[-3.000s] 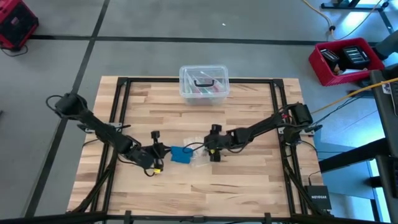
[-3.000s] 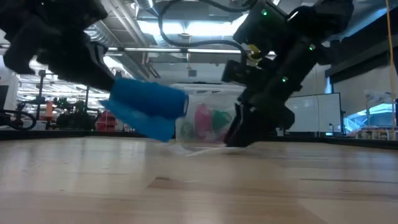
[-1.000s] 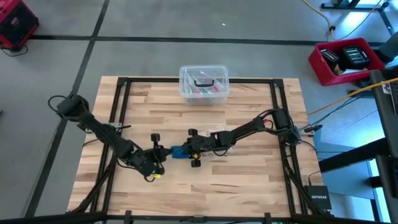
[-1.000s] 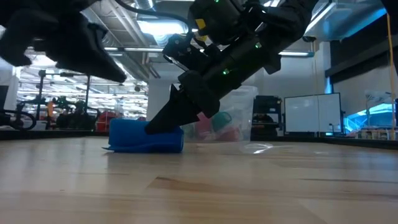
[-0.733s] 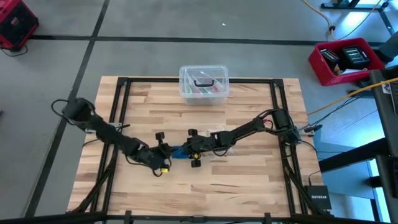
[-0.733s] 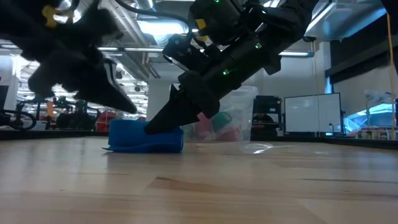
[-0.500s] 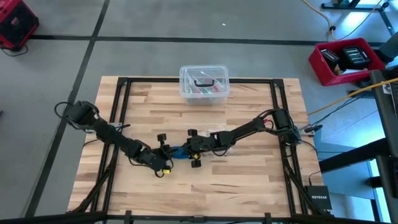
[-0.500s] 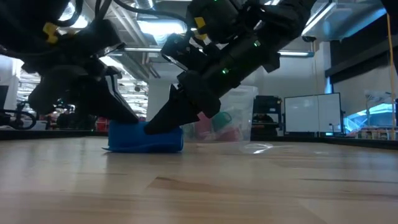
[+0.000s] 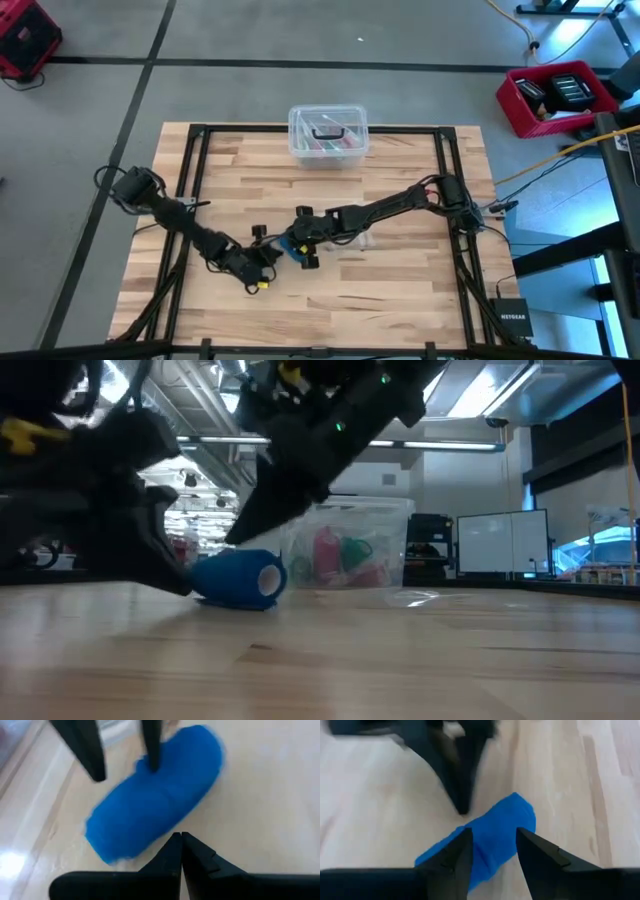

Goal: Roll bandage
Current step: Roll the blue bandage

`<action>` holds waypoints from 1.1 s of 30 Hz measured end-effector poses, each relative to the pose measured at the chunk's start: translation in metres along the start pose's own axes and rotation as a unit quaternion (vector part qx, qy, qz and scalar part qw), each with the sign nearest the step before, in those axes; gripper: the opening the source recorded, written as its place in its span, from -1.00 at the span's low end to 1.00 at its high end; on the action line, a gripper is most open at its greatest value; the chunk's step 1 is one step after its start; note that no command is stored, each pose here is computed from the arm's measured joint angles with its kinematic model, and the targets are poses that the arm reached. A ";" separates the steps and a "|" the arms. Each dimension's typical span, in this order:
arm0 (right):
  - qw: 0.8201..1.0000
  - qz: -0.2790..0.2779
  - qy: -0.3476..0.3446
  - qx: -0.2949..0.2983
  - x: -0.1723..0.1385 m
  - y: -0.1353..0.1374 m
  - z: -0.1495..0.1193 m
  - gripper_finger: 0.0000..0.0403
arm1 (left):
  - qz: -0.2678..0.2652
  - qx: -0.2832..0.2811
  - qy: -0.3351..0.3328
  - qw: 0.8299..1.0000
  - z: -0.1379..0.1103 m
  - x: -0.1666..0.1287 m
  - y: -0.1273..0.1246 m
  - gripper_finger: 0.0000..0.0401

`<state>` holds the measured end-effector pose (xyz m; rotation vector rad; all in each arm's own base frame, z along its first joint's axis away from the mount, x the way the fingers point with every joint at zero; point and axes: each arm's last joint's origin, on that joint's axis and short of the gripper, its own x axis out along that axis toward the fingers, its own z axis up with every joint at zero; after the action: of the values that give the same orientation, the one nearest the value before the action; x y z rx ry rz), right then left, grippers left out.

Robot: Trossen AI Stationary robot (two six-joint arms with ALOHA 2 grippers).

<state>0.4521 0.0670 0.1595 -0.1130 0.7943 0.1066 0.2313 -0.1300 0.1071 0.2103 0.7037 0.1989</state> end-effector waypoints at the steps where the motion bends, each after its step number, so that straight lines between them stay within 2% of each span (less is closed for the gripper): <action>1: 1.000 -0.004 0.002 0.001 0.003 0.000 -0.002 -0.25 | 0.000 -0.001 -0.001 1.000 0.000 0.000 0.000 -0.99; 9: 1.000 0.000 0.013 0.010 0.031 0.003 -0.017 -0.25 | 0.001 0.022 -0.013 1.000 0.005 -0.005 0.000 -0.99; 16: 1.000 0.012 0.015 0.010 0.040 0.006 -0.023 -0.25 | 0.007 0.038 -0.044 0.998 0.025 -0.027 0.009 -0.99; 21: 0.999 0.022 0.004 0.024 0.053 0.008 -0.029 -0.25 | 0.012 0.037 -0.049 0.998 0.031 -0.033 0.017 -0.99; 27: 1.000 0.017 0.002 0.023 0.052 0.008 -0.028 -0.25 | 0.015 0.039 -0.038 0.998 0.028 -0.033 0.017 -0.99; 33: 1.000 0.001 -0.008 0.014 0.029 0.005 -0.014 -0.25 | 0.014 0.038 -0.045 0.998 0.034 -0.035 0.017 -0.99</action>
<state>0.4617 0.0718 0.1292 -0.0845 0.7791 0.0990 0.2259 -0.1270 0.1581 0.3004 0.6189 0.1882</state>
